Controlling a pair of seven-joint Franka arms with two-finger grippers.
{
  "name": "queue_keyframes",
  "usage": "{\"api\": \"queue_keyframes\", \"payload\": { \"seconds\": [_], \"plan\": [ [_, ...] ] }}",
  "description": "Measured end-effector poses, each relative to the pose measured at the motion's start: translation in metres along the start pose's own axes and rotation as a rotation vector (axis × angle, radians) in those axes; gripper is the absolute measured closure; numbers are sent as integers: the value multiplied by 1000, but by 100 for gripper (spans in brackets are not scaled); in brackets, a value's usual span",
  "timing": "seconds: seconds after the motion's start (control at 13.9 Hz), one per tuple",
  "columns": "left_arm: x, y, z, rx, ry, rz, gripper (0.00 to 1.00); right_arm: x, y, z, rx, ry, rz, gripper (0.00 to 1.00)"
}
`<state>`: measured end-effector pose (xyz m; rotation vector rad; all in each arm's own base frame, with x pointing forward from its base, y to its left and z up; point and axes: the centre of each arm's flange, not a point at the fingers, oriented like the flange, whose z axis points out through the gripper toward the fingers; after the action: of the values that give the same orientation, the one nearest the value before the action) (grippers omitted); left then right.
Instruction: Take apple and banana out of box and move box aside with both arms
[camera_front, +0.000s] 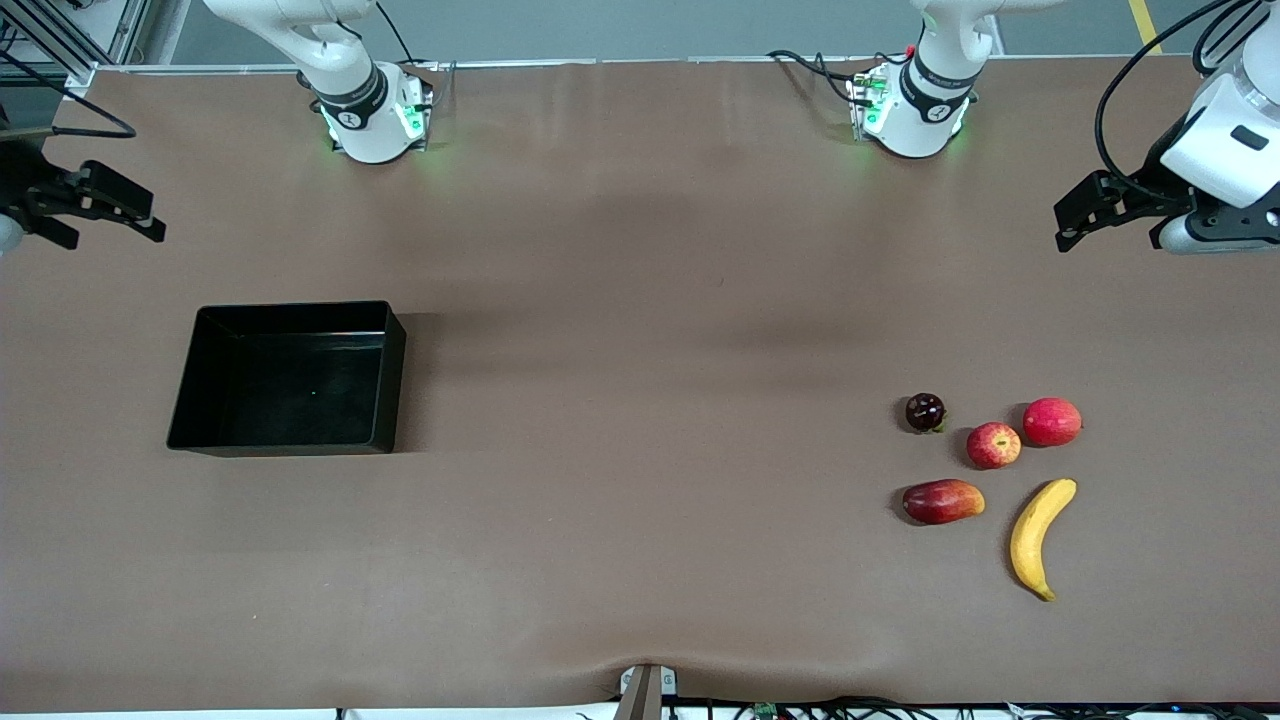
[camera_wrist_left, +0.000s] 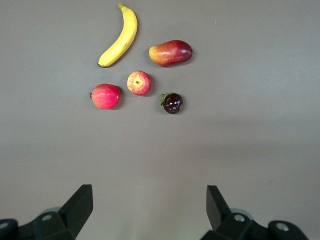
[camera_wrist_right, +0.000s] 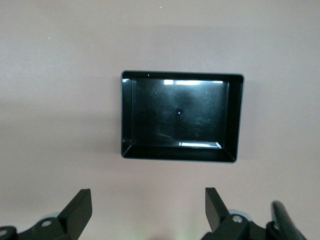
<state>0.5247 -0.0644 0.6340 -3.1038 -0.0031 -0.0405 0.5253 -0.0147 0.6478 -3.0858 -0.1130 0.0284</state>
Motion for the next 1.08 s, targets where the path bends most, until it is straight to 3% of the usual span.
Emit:
{"api": "queue_keyframes", "payload": {
  "seconds": [1.08],
  "plan": [
    [0,0,-16,-2,7,6,0,1,8,0,-24,-30,-8,0]
  ]
}}
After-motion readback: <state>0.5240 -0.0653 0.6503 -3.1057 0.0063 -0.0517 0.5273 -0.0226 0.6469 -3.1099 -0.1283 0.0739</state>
